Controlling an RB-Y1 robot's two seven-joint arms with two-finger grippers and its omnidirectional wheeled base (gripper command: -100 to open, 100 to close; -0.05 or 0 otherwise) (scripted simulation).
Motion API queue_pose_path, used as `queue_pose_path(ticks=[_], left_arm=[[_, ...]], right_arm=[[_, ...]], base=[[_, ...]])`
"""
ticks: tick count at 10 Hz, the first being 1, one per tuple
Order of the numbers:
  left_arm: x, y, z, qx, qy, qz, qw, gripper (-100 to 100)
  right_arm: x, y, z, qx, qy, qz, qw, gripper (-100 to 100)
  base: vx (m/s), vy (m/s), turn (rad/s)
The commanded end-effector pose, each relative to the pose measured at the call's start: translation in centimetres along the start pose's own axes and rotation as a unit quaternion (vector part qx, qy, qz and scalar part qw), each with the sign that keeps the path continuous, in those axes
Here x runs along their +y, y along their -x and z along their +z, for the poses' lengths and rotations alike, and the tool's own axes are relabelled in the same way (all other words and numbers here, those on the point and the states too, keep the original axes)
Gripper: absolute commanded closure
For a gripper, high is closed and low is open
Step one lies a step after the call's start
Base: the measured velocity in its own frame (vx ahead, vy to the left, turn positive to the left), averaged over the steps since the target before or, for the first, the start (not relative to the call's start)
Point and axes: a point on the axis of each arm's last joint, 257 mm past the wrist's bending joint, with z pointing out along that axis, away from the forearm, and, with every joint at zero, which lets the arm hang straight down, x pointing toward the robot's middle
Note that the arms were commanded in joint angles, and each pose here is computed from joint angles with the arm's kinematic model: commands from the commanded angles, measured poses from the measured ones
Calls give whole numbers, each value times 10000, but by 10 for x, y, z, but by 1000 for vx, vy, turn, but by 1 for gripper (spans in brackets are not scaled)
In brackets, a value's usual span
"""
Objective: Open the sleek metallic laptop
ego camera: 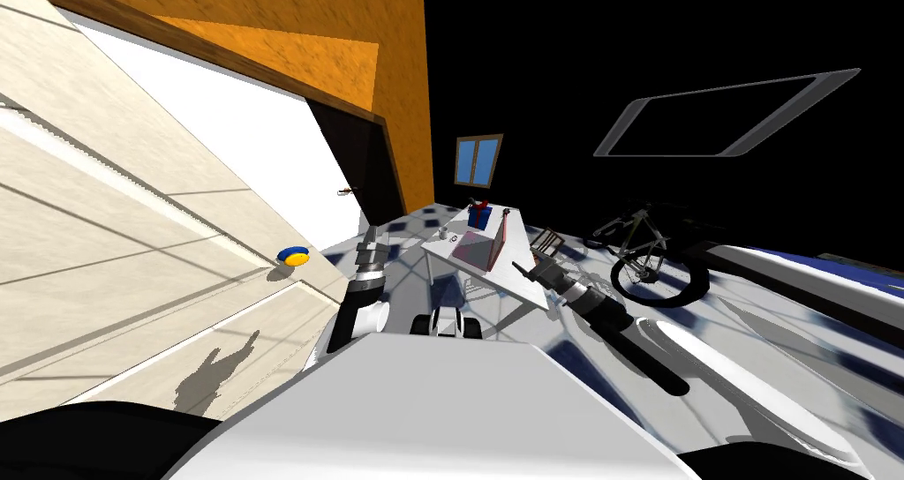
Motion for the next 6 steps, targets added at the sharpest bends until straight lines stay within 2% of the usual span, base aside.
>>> queue_pose_path(ticks=[1,6], left_arm=[[0,0,0,0,0,0,10000,0],[0,0,0,0,0,0,10000,0]], right_arm=[[-3,-8,0,214,166,-507,9983,-100],[-10,-21,1,651,620,-1739,9807,-100]], base=[[68,66,-10],[74,65,-25]])
